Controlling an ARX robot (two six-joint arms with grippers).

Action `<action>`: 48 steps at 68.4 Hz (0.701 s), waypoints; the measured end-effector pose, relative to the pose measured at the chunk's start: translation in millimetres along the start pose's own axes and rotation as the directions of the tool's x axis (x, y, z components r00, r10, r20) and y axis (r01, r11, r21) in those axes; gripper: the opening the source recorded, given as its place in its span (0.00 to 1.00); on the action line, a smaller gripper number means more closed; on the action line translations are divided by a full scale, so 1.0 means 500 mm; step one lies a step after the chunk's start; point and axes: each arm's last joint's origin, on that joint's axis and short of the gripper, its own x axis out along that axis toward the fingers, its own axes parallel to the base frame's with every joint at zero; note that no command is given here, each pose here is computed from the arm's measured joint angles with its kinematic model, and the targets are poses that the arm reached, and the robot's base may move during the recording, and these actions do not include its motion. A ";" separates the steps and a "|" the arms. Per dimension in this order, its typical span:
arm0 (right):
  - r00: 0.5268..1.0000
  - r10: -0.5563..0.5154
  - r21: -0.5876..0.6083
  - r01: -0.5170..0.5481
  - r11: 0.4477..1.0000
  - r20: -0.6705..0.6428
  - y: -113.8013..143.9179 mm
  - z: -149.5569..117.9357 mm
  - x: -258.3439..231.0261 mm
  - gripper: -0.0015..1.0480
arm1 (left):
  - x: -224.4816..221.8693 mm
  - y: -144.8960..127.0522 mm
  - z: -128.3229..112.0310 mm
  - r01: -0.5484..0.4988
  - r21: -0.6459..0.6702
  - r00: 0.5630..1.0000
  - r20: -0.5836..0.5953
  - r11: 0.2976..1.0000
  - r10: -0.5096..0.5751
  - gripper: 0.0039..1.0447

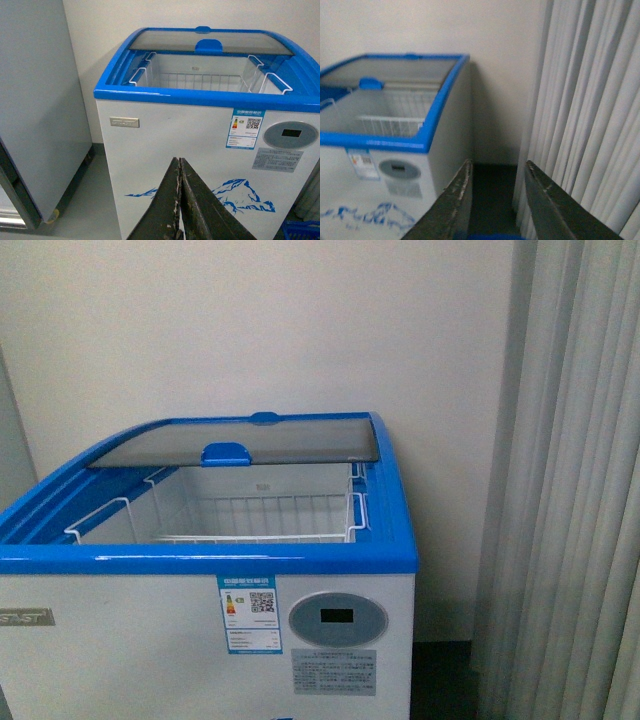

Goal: Put drink in fridge

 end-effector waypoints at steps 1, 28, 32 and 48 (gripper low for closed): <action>1.000 0.001 0.000 -0.001 1.000 -0.011 0.000 -0.014 0.001 0.28 | 0.000 0.000 0.000 -0.001 0.000 1.000 0.000 1.000 0.001 0.02; 1.000 -0.003 -0.004 0.003 1.000 -0.024 -0.001 -0.135 -0.020 0.03 | 0.000 0.000 0.000 0.000 0.000 1.000 0.000 1.000 0.000 0.02; 0.999 -0.003 -0.004 0.002 1.000 -0.036 -0.001 -0.152 -0.029 0.03 | 0.000 0.000 0.000 0.000 0.000 1.000 0.000 1.000 0.000 0.02; 1.000 -0.002 -0.004 0.002 1.000 -0.017 -0.001 -0.180 -0.035 0.03 | 0.000 0.000 0.000 0.000 0.000 1.000 0.000 1.000 0.000 0.02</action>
